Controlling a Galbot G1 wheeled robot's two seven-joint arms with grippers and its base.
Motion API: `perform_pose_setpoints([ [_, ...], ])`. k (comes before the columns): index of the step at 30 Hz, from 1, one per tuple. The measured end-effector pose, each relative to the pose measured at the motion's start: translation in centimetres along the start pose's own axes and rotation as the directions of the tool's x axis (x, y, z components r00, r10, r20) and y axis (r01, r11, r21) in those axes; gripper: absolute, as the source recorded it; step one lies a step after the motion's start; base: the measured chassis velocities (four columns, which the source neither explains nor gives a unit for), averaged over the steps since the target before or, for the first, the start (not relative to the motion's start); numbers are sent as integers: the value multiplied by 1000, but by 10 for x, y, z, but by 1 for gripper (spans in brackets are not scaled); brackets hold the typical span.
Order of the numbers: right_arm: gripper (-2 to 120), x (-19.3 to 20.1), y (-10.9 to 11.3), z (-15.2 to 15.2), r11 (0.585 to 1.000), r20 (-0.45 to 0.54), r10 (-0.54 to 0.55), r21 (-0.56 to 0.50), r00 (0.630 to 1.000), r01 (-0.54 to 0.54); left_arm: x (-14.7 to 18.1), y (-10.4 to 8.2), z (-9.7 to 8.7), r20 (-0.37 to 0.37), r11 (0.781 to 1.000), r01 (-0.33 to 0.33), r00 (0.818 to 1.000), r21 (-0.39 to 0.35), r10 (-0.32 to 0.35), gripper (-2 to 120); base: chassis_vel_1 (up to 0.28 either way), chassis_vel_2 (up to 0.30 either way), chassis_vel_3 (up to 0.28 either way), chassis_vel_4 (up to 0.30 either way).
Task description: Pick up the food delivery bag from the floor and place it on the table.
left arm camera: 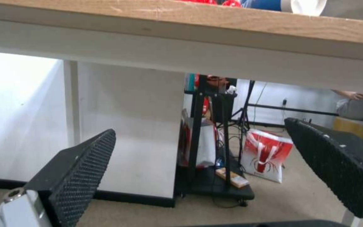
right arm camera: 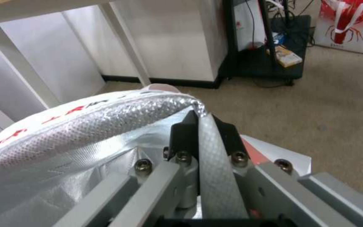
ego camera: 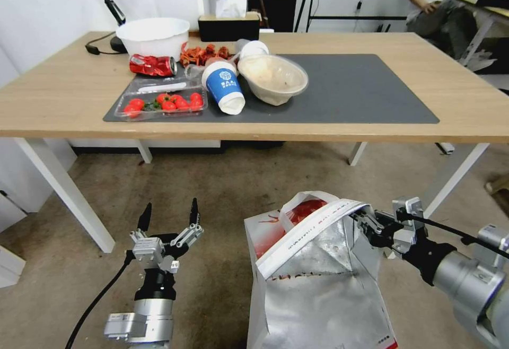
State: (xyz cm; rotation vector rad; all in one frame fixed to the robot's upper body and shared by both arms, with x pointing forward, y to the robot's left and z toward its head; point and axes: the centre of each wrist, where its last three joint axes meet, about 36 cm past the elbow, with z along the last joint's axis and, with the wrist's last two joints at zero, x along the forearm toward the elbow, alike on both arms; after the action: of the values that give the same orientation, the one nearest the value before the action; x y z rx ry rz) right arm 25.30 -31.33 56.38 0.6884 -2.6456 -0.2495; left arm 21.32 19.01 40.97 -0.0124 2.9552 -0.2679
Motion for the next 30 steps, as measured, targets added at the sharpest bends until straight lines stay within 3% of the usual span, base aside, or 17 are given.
perform_pose_setpoints([
  [30, 0, 0, 0, 1, 1000, -6, 7, -4, 1000, -7, 0, 0, 1, -8, 1000, -4, 1000, -4, 4, 100, 0, 0, 0, 0],
])
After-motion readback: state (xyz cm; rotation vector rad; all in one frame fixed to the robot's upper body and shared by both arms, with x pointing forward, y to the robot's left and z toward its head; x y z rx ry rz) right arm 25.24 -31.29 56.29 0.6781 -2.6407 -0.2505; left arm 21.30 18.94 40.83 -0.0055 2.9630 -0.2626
